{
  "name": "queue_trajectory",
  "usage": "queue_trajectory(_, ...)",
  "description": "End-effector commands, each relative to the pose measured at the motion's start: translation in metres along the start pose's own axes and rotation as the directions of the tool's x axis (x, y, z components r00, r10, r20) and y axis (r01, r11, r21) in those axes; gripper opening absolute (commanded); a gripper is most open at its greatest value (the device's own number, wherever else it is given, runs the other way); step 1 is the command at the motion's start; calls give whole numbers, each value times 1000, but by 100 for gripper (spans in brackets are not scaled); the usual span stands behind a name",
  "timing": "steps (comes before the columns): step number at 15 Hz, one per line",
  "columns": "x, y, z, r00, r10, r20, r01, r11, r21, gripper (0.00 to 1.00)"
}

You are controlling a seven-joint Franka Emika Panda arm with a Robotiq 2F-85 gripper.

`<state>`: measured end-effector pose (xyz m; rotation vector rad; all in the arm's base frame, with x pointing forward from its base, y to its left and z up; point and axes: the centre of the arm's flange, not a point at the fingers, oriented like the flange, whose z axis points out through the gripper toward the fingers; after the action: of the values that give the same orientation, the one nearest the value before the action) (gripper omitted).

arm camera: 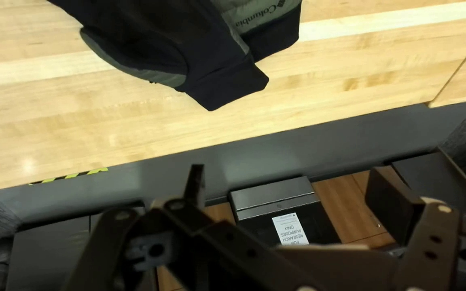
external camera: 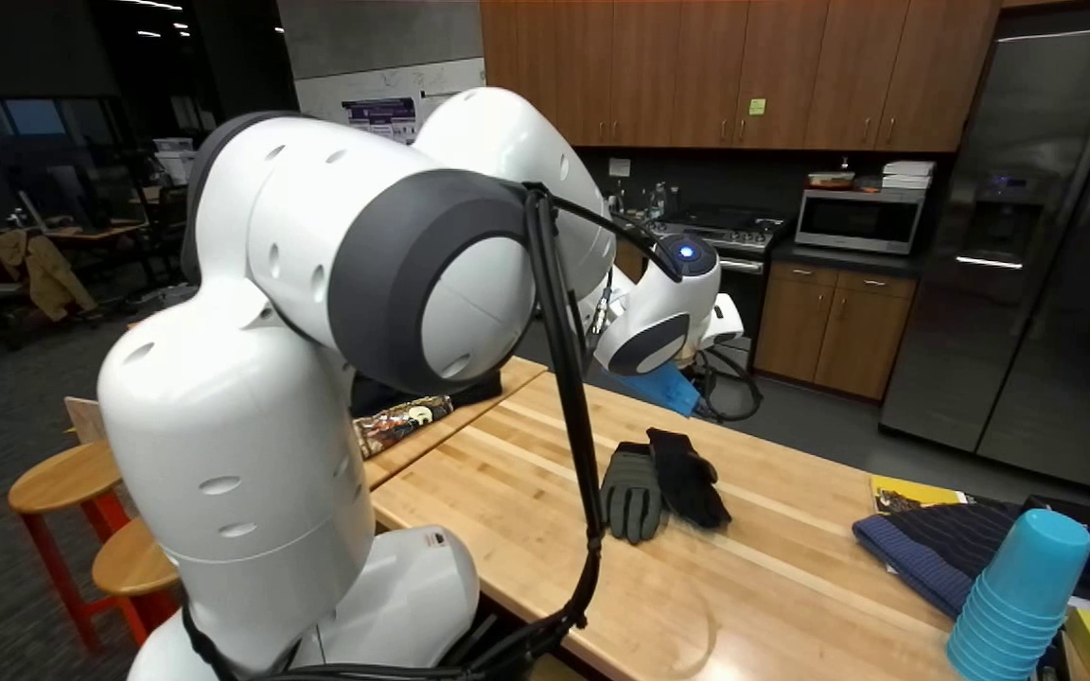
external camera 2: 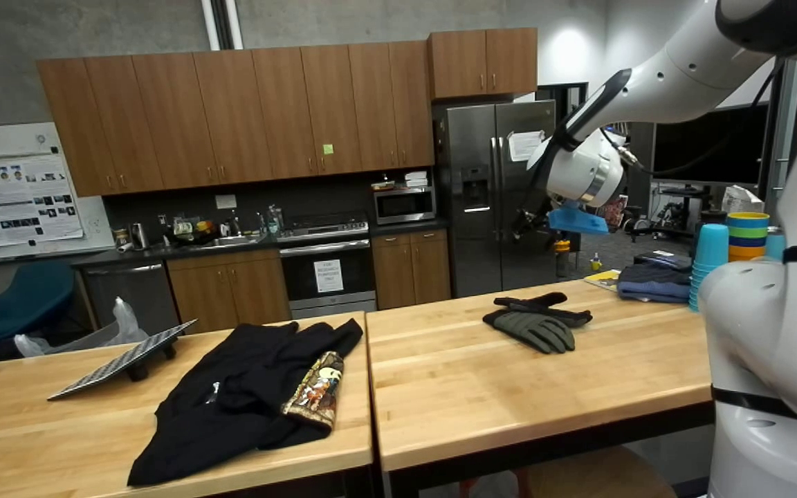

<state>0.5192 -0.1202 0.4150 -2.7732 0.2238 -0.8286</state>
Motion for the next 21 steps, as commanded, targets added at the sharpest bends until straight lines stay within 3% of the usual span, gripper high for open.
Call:
queue_trajectory(1, 19, 5, 24, 995, 91, 47, -90, 996, -7, 100)
queue_trajectory(7, 28, -6, 34, 977, 158, 140, -166, 985, 44, 100)
queue_trajectory(10, 25, -19, 28, 991, 106, 84, -111, 992, 54, 100)
queue_trajectory(11, 12, -18, 15, 986, 125, 111, -132, 989, 63, 100)
queue_trajectory(16, 12, -27, 15, 988, 120, 99, -127, 990, 68, 100)
queue_trajectory(21, 42, -13, 16, 938, 346, -6, -345, 937, 62, 100)
